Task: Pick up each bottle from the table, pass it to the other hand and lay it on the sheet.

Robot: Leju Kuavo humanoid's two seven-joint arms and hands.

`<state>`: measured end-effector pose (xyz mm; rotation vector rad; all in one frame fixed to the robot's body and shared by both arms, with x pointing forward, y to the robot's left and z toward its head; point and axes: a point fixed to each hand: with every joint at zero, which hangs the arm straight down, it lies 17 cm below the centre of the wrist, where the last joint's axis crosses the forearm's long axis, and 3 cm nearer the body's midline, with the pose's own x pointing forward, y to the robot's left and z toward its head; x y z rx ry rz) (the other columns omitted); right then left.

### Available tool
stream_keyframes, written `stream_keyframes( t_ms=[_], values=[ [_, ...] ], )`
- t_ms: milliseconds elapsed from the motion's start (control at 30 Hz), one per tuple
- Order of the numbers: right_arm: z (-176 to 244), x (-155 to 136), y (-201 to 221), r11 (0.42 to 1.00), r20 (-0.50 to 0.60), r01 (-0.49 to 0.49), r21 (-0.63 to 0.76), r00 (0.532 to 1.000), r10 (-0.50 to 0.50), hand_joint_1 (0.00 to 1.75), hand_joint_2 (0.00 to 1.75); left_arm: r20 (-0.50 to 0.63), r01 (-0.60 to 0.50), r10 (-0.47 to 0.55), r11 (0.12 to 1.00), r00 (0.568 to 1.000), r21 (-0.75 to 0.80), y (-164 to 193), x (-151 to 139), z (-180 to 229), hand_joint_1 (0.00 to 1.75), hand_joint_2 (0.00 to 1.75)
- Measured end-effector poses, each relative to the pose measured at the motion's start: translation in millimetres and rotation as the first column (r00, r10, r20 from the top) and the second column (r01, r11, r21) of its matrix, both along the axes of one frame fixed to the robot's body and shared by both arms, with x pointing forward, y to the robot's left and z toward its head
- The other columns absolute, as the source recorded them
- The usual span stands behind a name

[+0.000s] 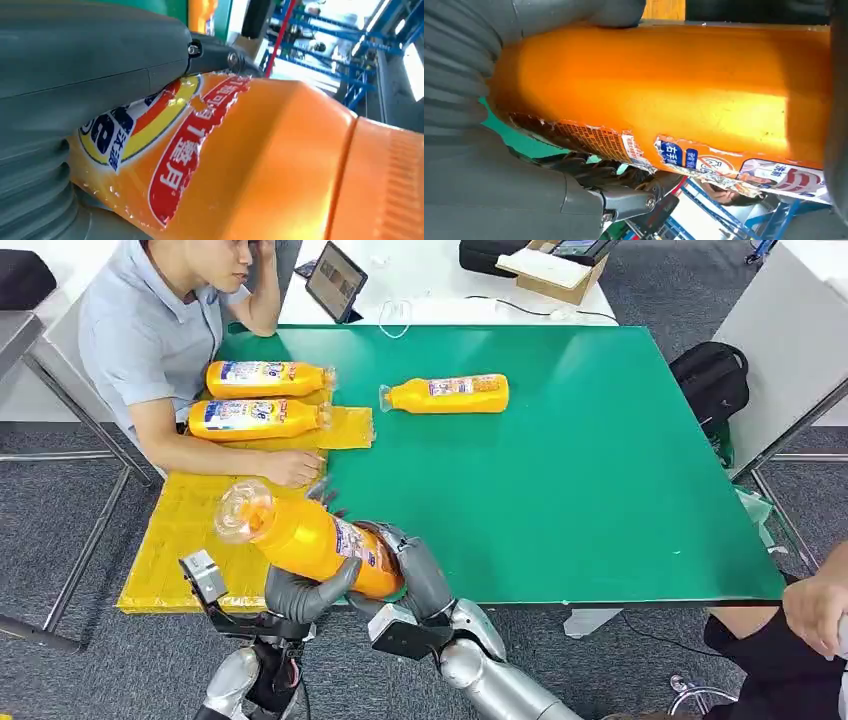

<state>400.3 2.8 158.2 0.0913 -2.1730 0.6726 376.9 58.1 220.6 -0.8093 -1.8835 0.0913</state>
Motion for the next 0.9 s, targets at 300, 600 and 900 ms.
stream_keyframes(
  t_ms=[300, 600, 900],
  values=[
    [-2, -2, 0, 1.0, 0.013, -0.004, -0.019, 1.0, 0.004, 0.0, 1.75, 0.011, 0.042, -0.042, 0.999, 0.999, 0.015, -2, -4, -4, 1.75, 1.75],
    [-4, -1, -14, 0.997, 0.041, 0.066, -0.029, 0.997, -0.065, 0.0, 0.0, 0.009, 0.065, -0.066, 0.997, 0.998, 0.035, -6, 3, -4, 1.75, 1.75],
    [19, 10, -52, 0.979, 0.108, 0.204, 0.028, 0.973, -0.206, 0.0, 0.0, 0.013, -0.171, 0.171, 0.969, 0.985, 0.179, 35, 40, -19, 1.75, 1.75]
  ],
)
